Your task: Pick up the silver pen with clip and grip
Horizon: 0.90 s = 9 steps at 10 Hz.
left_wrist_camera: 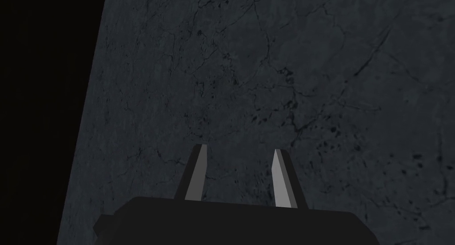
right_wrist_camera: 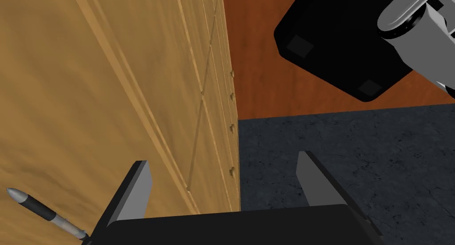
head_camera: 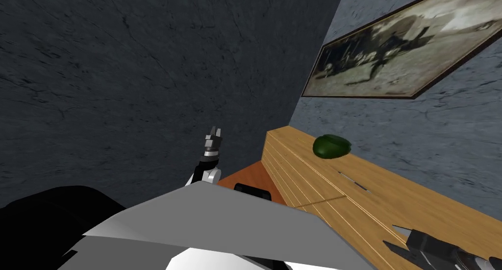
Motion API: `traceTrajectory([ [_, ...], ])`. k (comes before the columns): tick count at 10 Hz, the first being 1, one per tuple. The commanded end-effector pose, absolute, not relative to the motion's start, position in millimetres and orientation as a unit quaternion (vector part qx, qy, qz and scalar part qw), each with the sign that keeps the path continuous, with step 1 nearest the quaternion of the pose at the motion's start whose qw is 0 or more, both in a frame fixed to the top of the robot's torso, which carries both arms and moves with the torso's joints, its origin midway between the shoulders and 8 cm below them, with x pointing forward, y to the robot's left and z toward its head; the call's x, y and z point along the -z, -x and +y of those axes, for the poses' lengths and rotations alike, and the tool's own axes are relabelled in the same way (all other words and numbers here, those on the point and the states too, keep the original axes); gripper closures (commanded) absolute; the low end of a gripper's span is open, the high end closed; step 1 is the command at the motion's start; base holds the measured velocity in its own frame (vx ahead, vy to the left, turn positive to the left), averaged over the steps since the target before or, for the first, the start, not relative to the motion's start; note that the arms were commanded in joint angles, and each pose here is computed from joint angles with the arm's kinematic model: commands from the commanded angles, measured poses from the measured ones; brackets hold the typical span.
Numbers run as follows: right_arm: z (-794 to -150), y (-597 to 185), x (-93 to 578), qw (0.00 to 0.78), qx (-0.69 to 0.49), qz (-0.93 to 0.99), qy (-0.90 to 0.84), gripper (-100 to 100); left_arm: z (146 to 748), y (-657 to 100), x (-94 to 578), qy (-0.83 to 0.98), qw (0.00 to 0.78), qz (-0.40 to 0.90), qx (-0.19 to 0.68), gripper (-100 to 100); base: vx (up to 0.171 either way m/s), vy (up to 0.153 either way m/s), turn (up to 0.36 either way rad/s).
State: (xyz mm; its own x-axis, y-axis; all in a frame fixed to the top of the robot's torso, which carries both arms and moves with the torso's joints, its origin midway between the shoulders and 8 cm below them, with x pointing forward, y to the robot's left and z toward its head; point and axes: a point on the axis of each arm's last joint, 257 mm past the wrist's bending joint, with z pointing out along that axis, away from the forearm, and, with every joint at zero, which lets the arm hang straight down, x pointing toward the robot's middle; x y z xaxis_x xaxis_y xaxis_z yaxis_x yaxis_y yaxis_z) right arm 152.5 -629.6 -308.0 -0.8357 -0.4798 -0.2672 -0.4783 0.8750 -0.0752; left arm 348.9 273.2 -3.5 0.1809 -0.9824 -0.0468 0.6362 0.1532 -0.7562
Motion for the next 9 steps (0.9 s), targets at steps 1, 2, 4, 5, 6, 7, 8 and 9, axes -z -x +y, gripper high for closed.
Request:
traceTrajectory([
  [1,-652.2,-128.4,302.7,0.101,0.022,0.96,0.259,-100,273.2,-348.9,3.5,0.306,0.705,0.283,0.574,0,0.352,-0.057,0.221],
  [2,-663.4,-113.5,300.2,0.079,0.029,0.962,0.261,-100,273.3,-348.8,3.6,0.306,0.705,0.283,0.574,0,0.419,-0.067,0.205],
  [4,-672.0,-99.3,298.5,0.06,0.035,0.962,0.263,-100,273.3,-348.8,3.5,0.306,0.705,0.283,0.574,0,0.207,-0.045,0.072],
  [5,-678.4,-86.4,297.6,0.044,0.038,0.963,0.263,-100,273.2,-348.8,3.5,0.306,0.705,0.283,0.574,0,0.196,-0.046,0.156],
  [6,-682.8,-75.0,297.3,0.031,0.039,0.964,0.262,-100,273.2,-348.9,3.5,0.306,0.705,0.283,0.574,0,0.23,-0.115,0.09],
  [7,-685.6,-65.7,297.6,0.021,0.039,0.964,0.261,-100,273.3,-348.8,3.5,0.306,0.705,0.283,0.574,0,0.26,-0.129,0.101],
  [8,-687.9,-55.5,298.5,0.011,0.039,0.965,0.259,-100,273.3,-348.8,3.5,0.306,0.705,0.283,0.574,0,0.234,-0.111,0.099],
  [9,-687.9,-55.5,298.5,0.011,0.039,0.965,0.259,-100,273.3,-348.8,3.5,0.306,0.705,0.283,0.574,0,0.132,-0.07,0.029],
])
